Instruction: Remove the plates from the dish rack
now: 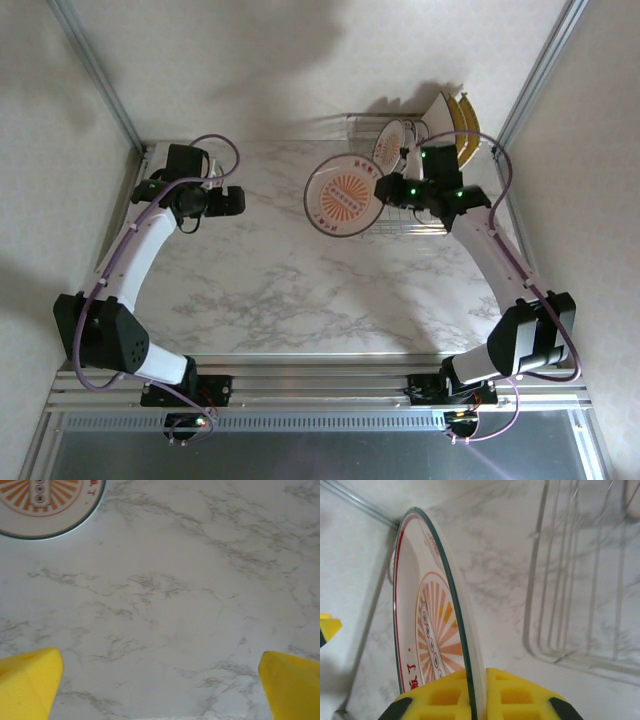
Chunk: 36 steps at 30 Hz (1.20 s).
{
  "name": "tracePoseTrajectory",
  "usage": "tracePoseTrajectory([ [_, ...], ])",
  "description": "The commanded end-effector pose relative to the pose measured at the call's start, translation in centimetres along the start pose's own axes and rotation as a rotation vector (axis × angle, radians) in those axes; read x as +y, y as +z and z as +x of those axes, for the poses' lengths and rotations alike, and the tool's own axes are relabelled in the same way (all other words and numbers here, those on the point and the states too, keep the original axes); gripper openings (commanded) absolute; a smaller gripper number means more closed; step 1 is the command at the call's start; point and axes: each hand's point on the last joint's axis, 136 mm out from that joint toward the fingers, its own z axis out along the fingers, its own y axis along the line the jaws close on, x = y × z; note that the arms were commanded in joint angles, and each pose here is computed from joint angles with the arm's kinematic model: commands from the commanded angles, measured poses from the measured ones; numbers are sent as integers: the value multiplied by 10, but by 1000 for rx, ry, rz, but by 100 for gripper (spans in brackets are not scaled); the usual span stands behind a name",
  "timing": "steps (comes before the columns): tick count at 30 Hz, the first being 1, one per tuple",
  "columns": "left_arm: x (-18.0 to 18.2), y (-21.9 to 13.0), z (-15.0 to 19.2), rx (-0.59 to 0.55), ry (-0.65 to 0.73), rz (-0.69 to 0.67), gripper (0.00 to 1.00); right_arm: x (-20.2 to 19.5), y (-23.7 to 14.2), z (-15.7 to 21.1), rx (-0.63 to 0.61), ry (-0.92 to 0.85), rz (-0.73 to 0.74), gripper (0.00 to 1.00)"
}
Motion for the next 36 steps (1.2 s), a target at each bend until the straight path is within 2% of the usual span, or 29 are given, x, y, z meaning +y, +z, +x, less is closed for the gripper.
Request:
tracePoseTrajectory([
  [1,-24,-9,-11,-51,-7,114,100,41,-9,-18,-96,-14,-225,0],
  [8,-55,-8,-13,-53,-3,280,100,43,5,-3,-66,-20,-332,0],
  [13,-98,-21,-22,-97,-27,552,100,46,17,-8,-55,-11,-386,0],
  [18,-119,-28,-28,-111,-29,695,99,48,26,-17,-47,-10,-412,0],
  [23,-130,-22,-30,-101,-49,775,94,52,34,-23,-24,-35,-429,0],
  [32,-134,7,-17,-45,-83,790,85,61,35,-37,-29,-64,-448,0],
  [36,-138,13,-14,-32,-86,812,77,61,39,-40,-28,-58,-453,0],
])
